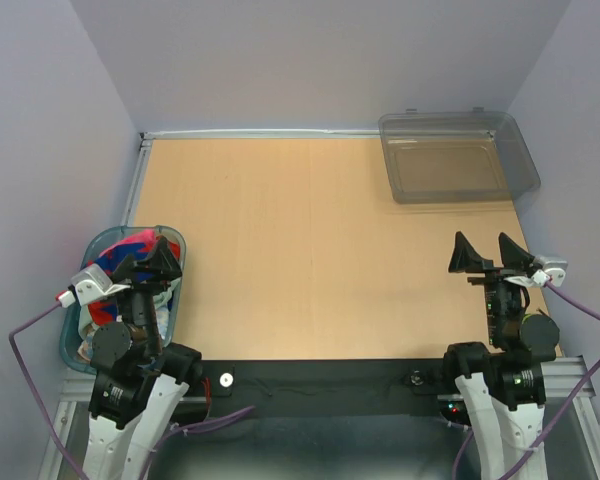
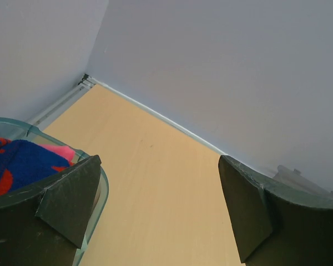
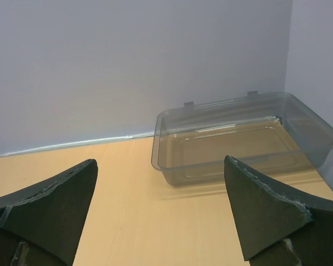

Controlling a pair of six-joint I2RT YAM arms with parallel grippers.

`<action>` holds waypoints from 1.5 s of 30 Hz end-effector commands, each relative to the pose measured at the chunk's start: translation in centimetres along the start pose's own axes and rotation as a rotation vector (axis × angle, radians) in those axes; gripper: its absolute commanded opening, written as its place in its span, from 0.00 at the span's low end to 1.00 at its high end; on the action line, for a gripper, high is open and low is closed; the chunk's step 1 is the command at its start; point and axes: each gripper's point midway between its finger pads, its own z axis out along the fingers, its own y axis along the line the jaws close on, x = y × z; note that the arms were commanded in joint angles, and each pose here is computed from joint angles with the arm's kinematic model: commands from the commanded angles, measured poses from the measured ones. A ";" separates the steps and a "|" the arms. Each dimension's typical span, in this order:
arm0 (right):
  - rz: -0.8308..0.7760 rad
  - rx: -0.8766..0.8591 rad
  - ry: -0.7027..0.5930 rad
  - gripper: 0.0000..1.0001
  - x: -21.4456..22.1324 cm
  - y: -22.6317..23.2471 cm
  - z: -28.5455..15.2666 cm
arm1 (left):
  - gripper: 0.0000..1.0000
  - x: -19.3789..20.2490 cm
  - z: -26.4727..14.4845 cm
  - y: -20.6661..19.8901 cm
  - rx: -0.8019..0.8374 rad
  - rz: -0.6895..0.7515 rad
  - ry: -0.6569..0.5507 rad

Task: Fold and stack the towels
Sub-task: Grab crumpled towel

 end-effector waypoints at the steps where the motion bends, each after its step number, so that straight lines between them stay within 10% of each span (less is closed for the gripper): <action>1: -0.005 -0.008 -0.073 1.00 -2.4 0.3 -0.1 | 0.99 -4.7 -2.7 0.2 0.063 -0.132 -0.179; 11: -0.003 -0.006 -0.070 1.00 -2.3 0.3 0.0 | 0.99 -4.3 -1.3 0.2 -0.030 -0.093 -0.095; 28: 0.101 -0.119 -0.012 1.00 -0.9 3.0 -0.3 | 0.96 7.9 5.8 3.3 -0.553 0.445 0.668; 45: 0.164 -0.167 0.034 1.00 -0.3 4.2 -0.8 | 0.82 11.0 6.7 10.6 -0.833 0.556 0.780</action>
